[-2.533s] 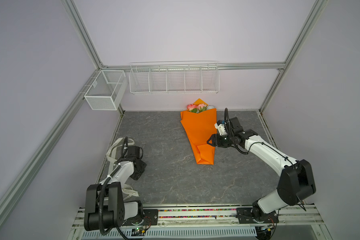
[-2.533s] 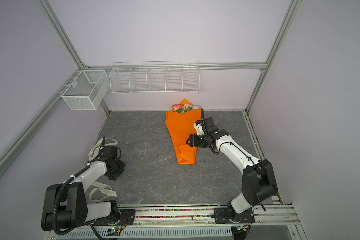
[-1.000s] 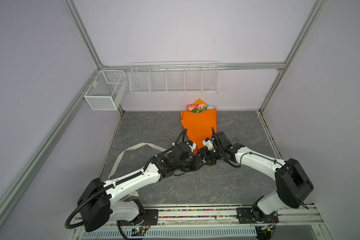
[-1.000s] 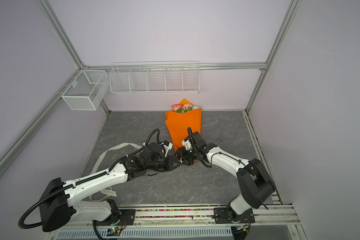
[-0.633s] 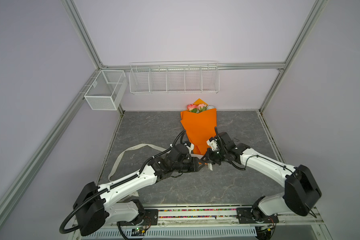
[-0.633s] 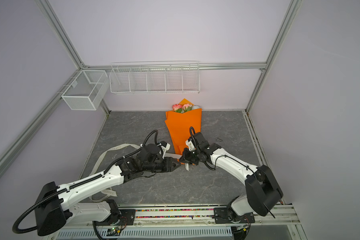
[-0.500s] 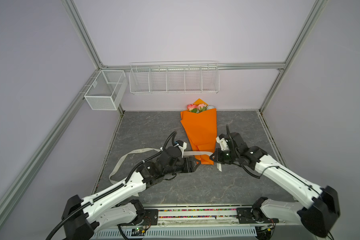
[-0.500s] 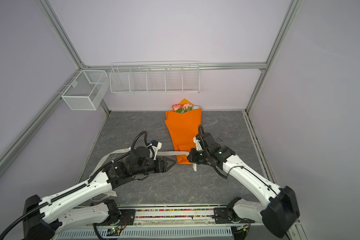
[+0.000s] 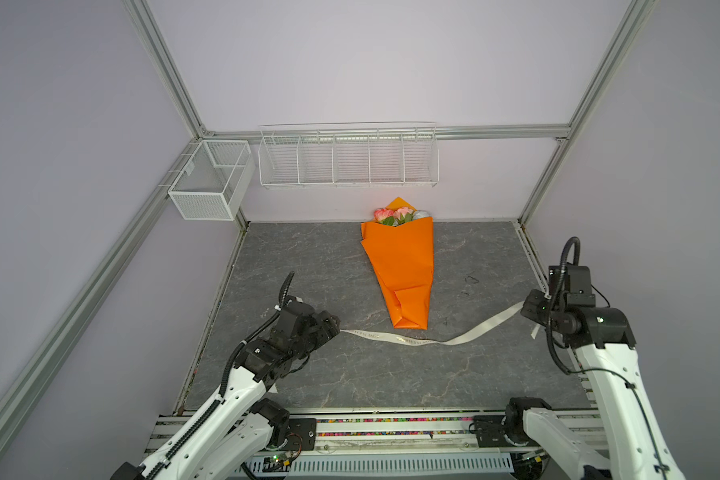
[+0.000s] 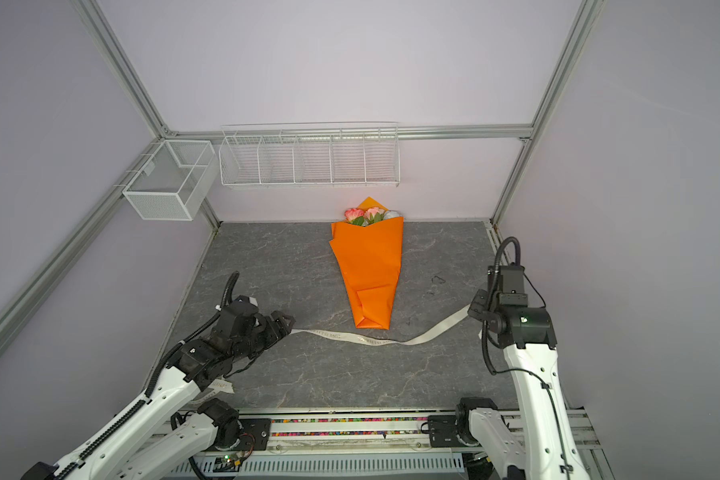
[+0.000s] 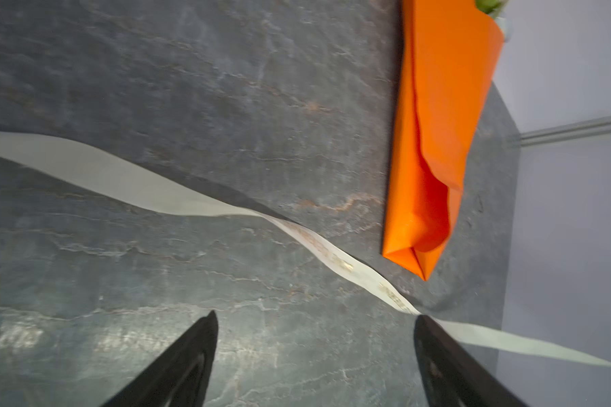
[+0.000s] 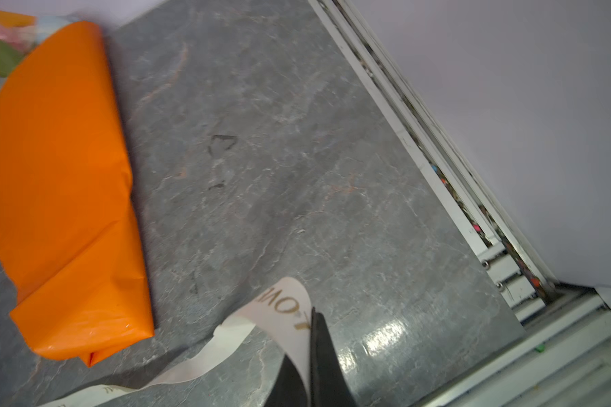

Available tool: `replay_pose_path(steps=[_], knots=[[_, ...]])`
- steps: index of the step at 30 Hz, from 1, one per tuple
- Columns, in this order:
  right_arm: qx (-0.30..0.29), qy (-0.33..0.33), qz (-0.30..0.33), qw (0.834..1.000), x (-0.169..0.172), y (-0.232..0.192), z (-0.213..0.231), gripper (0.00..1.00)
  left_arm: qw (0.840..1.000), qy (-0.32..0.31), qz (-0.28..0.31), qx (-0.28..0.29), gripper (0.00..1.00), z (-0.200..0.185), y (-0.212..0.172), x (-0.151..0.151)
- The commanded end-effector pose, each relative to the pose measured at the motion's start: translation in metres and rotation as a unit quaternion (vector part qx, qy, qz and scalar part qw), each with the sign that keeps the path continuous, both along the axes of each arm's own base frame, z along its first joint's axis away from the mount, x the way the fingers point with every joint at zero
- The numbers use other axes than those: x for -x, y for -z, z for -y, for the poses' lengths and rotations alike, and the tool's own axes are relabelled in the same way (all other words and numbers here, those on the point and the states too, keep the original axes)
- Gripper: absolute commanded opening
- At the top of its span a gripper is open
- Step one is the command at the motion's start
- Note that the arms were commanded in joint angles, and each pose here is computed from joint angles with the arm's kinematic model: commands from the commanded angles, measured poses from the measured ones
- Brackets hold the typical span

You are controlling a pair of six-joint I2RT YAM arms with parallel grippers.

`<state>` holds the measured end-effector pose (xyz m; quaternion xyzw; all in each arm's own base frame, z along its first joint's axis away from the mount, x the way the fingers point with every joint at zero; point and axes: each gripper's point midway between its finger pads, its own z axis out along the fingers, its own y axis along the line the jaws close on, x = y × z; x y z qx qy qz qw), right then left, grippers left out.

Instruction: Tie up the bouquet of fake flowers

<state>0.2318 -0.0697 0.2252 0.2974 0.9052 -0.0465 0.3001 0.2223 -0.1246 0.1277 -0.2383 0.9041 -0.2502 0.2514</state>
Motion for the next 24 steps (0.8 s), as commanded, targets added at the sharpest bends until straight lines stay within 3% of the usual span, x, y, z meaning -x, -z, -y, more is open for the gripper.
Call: replay_pose_path(steps=[1, 5, 10, 14, 17, 20, 24], knots=[[-0.076, 0.015, -0.008, 0.997, -0.011, 0.014, 0.02, 0.06, 0.996, -0.049, -0.07, 0.004, 0.91, -0.022, 0.033, 0.009], [-0.097, 0.056, 0.01, 0.994, -0.031, 0.011, 0.035, 0.06, 0.985, -0.129, -0.114, 0.016, 0.93, -0.053, 0.063, 0.011], [-0.08, 0.085, 0.016, 0.993, -0.043, 0.022, 0.052, 0.06, 0.977, -0.182, -0.101, 0.037, 0.97, -0.08, 0.077, -0.005], [-0.068, 0.101, 0.011, 0.992, -0.047, 0.023, 0.069, 0.06, 0.965, -0.216, -0.146, -0.033, 0.99, -0.108, 0.08, 0.004], [-0.067, 0.103, 0.018, 0.992, -0.053, 0.016, 0.075, 0.06, 0.955, -0.224, -0.19, -0.04, 1.0, -0.109, 0.092, 0.017], [-0.056, 0.111, 0.019, 0.992, -0.055, 0.012, 0.081, 0.06, 0.934, -0.256, -0.243, -0.062, 0.99, -0.118, 0.099, 0.039], [-0.04, 0.12, 0.014, 0.992, -0.054, 0.013, 0.089, 0.06, 0.935, -0.25, -0.23, -0.1, 0.95, -0.129, 0.093, 0.039]])
